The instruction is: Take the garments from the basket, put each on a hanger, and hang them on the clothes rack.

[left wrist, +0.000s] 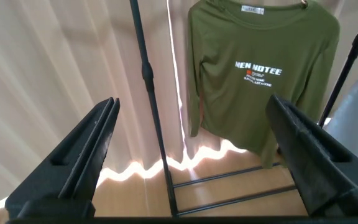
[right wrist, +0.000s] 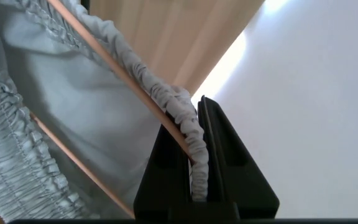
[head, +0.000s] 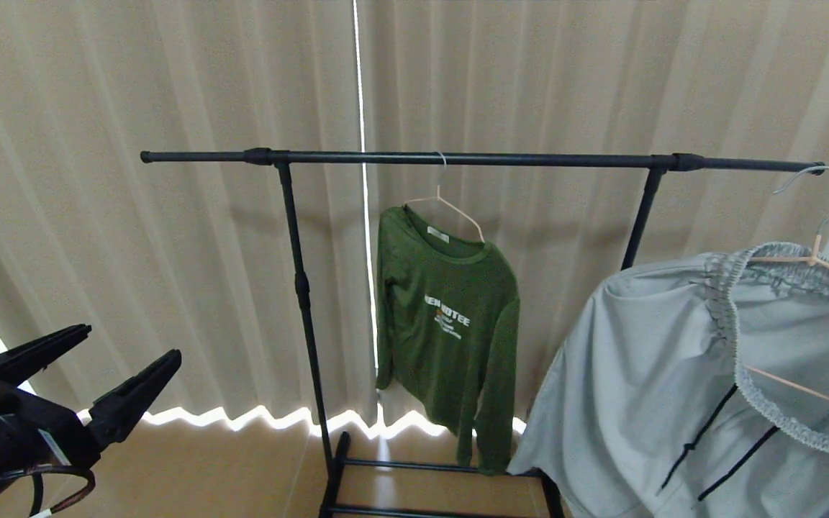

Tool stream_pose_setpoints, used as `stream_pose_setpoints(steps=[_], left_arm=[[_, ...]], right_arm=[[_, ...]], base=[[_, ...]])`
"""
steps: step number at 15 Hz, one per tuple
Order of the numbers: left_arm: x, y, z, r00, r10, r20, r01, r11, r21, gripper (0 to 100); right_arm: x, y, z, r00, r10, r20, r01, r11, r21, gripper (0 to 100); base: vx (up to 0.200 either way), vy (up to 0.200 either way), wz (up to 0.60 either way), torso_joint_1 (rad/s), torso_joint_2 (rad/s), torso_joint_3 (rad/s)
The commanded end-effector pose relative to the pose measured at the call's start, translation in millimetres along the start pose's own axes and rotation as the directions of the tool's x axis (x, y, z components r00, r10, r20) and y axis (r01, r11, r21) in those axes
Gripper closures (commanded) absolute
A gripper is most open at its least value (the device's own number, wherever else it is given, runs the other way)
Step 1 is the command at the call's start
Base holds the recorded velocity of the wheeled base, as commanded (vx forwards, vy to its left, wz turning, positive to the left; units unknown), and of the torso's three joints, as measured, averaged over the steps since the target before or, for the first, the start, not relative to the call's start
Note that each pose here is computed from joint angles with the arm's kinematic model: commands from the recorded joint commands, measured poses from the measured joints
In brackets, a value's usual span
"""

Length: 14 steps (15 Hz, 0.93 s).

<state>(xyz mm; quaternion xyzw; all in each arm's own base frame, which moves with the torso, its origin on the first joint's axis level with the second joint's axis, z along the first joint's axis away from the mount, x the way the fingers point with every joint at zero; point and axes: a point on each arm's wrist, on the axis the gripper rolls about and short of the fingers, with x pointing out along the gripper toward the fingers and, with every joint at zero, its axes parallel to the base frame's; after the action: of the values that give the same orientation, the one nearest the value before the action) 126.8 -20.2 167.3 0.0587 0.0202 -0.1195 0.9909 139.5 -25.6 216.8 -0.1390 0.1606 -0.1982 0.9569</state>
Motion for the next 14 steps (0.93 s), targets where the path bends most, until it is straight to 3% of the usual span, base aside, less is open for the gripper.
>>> stream_pose_setpoints(steps=[1,6,11,14], left_arm=[[0.0,0.0,-0.3,1.000,0.000,-0.001,0.000,1.000,0.004,0],[-2.0,-0.1,0.6,1.000,0.002,0.008,-0.002,1.000,0.002,0],[-4.8,-0.5,-2.4,1.000,0.002,0.000,-0.002,1.000,0.000,0],[-3.2,2.5,0.2,1.000,0.023,0.007,-0.023,1.000,0.005,0]], right_arm=[[-5.0,-0.9,-2.4,1.000,-0.002,0.010,0.002,1.000,0.008,100],[-8.6,1.1,-5.1,1.000,0.016,0.018,-0.016,1.000,0.005,100],[9.9,16.2,-2.9,0.991,0.131,-0.007,-0.131,0.991,0.027,100],[23.0,22.6,-0.9,0.981,0.193,0.021,-0.193,0.981,0.031,100]], base=[[0.200,0.000,0.00,0.007,0.00,0.002],[0.200,0.000,0.00,0.000,0.00,0.005],[0.200,0.000,0.00,0.000,0.00,0.003],[0.000,0.000,0.00,0.000,0.00,0.000]])
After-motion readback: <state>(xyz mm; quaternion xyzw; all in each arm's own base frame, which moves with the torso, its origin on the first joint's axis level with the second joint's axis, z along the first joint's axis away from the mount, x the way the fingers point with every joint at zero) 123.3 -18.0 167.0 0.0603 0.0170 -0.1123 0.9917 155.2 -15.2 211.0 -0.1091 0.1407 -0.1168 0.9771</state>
